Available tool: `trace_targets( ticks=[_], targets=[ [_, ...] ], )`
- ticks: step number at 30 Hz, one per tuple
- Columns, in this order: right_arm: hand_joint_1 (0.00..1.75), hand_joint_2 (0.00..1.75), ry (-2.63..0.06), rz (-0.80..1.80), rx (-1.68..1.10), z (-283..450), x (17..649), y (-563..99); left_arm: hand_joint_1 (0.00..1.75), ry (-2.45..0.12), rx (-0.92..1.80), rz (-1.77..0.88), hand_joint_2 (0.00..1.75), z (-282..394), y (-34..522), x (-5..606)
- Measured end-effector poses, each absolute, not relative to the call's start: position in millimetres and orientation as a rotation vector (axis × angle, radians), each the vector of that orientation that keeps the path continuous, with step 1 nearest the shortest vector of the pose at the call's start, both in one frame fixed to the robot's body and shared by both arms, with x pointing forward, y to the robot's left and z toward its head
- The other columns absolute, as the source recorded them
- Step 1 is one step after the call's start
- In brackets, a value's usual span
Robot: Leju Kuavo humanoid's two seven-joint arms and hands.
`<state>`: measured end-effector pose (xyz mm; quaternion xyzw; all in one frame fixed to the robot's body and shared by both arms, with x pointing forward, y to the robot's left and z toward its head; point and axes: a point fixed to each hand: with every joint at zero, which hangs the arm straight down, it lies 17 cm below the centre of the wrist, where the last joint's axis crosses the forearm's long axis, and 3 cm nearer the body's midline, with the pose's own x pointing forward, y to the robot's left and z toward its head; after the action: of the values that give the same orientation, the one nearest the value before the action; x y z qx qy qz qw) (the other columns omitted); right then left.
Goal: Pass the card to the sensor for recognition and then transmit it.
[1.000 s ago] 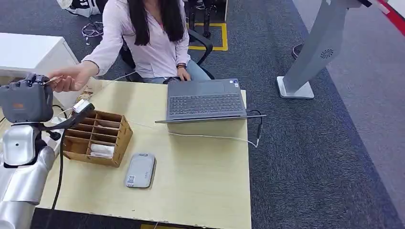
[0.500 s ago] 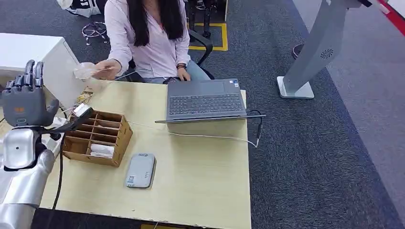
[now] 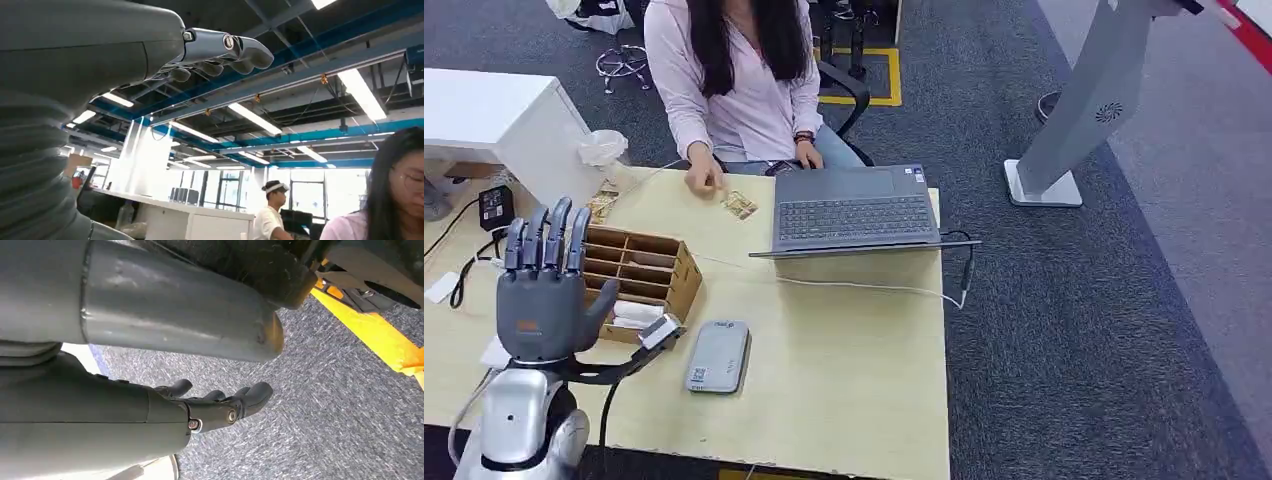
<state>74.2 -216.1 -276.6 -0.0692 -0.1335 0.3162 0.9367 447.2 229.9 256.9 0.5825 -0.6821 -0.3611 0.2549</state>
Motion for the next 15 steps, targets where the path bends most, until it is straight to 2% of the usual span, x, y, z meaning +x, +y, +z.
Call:
trace_targets(
  ticks=[7,15],
  targets=[
    [0.0,0.0,-0.266,0.599,-0.153,-276.9,72.6,-218.7,0.0,-1.785,1.412,-1.118,1.75,202.8,200.6,402.6],
    [0.0,0.0,-0.262,0.57,-0.152,-276.8,70.7,-216.7,0.0,-1.484,1.241,-1.344,1.75,122.2,212.1,390.9]
  ],
)
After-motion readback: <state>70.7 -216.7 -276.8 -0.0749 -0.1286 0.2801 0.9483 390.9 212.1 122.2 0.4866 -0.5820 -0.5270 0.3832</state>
